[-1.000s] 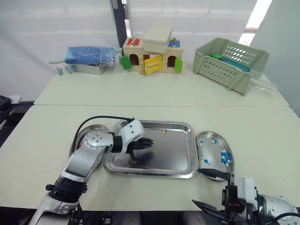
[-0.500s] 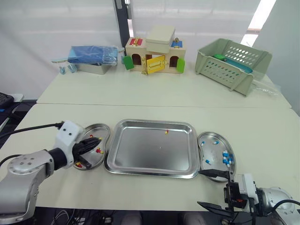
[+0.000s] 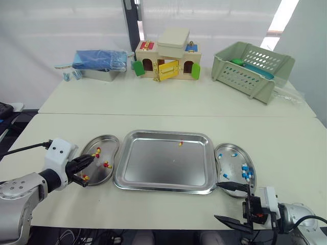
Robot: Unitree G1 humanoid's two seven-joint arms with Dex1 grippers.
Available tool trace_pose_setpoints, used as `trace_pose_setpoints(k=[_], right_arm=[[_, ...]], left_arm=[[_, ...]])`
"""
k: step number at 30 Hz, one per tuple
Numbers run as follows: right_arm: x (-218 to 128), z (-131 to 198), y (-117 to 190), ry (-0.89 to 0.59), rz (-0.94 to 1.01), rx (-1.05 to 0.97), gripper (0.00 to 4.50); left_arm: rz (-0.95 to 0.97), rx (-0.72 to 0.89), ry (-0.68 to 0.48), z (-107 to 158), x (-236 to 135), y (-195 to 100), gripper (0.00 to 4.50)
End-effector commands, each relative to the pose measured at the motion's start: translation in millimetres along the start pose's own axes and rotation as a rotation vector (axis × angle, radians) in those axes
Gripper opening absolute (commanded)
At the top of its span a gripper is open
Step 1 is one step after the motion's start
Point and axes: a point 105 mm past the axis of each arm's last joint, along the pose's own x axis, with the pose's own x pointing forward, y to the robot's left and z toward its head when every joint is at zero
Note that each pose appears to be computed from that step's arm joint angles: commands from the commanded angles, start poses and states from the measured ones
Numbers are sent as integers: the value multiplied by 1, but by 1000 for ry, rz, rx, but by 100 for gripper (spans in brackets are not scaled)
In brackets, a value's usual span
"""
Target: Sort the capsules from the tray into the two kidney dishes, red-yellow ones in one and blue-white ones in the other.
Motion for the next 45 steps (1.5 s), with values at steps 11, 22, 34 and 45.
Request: trace_pose_setpoints(k=[11, 22, 34, 45], right_arm=[[3, 11, -2, -27, -15, -40, 450], [2, 10, -2, -26, -16, -42, 450], [6, 20, -10, -34, -47, -69, 450], [-26, 41, -38, 39, -189, -124, 450]], left_arm=[[-31, 13, 19, 4, 1, -3, 176], [-35, 21, 3, 9, 3, -3, 447], [-44, 12, -49, 16, 5, 1, 447], [-105, -273, -205, 31, -30, 26, 447]])
